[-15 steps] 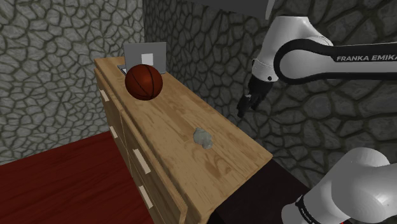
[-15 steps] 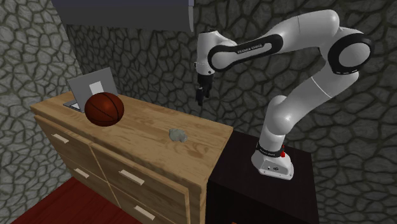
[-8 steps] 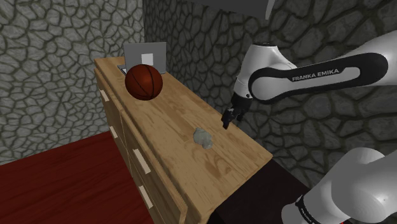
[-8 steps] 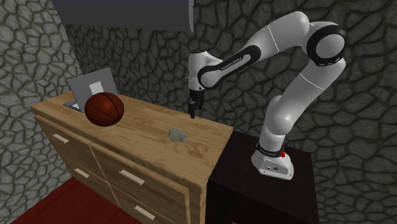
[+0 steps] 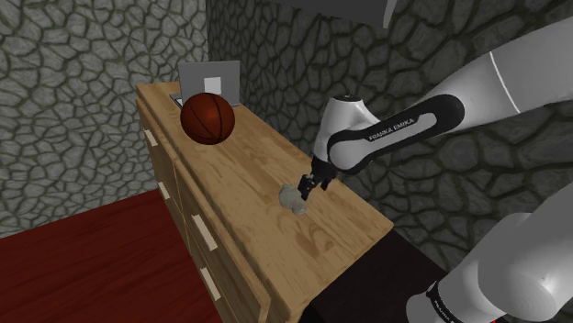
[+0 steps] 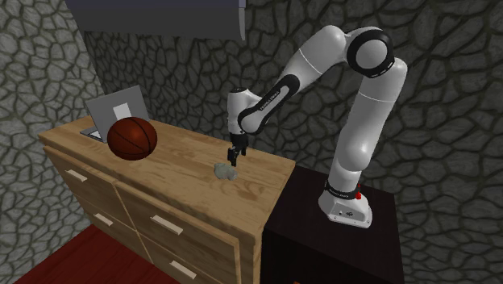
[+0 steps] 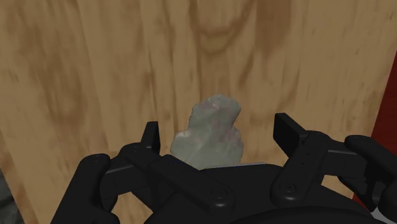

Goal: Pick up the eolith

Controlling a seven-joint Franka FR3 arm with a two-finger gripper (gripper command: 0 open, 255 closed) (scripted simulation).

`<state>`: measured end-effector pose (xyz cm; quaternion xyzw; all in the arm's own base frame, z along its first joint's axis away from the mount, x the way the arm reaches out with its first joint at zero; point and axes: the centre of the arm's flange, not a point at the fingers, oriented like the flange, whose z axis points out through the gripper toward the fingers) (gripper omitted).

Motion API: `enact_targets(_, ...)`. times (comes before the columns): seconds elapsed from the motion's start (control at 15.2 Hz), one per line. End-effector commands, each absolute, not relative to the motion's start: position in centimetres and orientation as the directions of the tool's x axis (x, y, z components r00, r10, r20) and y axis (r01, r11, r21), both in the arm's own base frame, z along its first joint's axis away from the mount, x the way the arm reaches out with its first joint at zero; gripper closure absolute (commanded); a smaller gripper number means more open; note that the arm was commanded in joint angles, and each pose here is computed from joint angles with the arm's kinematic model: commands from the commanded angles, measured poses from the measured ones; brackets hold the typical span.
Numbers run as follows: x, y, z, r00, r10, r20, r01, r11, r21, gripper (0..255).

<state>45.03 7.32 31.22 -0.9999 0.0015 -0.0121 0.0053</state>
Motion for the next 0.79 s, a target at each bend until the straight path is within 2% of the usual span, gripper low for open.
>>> enact_targets(0.0,46.2,7.7,28.8,1.0,-0.008,0.021,-0.007,-1.0,-0.017,0)
enact_targets(0.2,47.8,8.4,25.2,1.0,-0.014,0.015,-0.014,-1.0,-0.025,0)
enact_targets(0.73,47.8,8.4,21.1,1.0,-0.014,0.015,-0.014,-1.0,-0.025,0)
